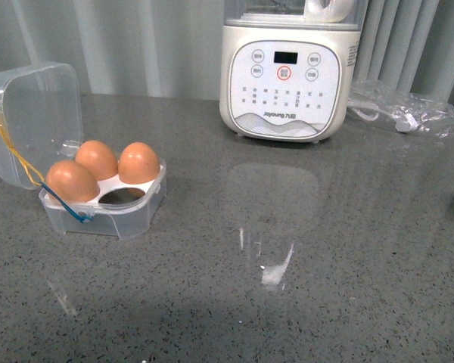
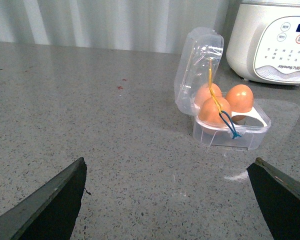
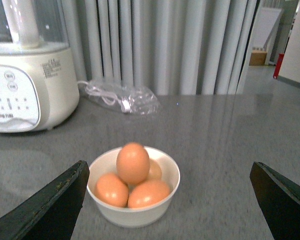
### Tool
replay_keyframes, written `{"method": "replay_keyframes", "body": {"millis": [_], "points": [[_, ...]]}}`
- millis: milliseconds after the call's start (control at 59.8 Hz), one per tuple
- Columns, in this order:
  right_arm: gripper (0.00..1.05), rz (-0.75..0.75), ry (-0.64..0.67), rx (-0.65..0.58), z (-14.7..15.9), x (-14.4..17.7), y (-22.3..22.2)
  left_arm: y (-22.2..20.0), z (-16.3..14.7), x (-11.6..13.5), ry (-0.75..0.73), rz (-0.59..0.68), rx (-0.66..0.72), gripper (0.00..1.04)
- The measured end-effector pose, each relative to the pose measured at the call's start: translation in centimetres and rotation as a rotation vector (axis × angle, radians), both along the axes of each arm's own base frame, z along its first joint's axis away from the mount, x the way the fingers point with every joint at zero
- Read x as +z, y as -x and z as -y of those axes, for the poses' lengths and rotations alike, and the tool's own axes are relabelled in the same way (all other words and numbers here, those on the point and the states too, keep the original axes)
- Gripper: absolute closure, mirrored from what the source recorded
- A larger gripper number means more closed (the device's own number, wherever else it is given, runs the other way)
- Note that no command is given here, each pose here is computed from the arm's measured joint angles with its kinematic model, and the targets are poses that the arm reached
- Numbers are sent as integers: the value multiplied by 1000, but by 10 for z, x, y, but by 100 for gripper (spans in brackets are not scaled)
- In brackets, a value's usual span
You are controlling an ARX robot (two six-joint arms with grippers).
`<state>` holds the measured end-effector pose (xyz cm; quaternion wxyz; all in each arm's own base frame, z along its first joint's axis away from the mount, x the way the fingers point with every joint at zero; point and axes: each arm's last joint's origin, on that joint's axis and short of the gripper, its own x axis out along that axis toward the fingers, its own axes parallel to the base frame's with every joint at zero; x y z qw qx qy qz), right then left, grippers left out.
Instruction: Put egg into box
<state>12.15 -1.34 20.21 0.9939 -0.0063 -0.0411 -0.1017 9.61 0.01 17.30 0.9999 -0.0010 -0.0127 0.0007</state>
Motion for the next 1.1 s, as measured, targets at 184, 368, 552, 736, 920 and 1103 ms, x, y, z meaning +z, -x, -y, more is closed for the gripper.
{"method": "replay_keyframes", "body": {"millis": [184, 368, 552, 736, 920, 1103], "points": [[7, -60, -10, 7, 22, 29, -46, 0, 0, 0, 0, 0, 0, 7], [7, -240, -62, 46, 31, 34, -92, 0, 0, 0, 0, 0, 0, 7], [7, -321, -74, 118, 27, 39, -118, 0, 0, 0, 0, 0, 0, 7], [7, -394, -72, 162, 24, 35, -133, 0, 0, 0, 0, 0, 0, 7], [7, -466, -84, 185, 25, 27, -142, 0, 0, 0, 0, 0, 0, 7], [7, -499, -93, 206, 26, 19, -147, 0, 0, 0, 0, 0, 0, 7]]}}
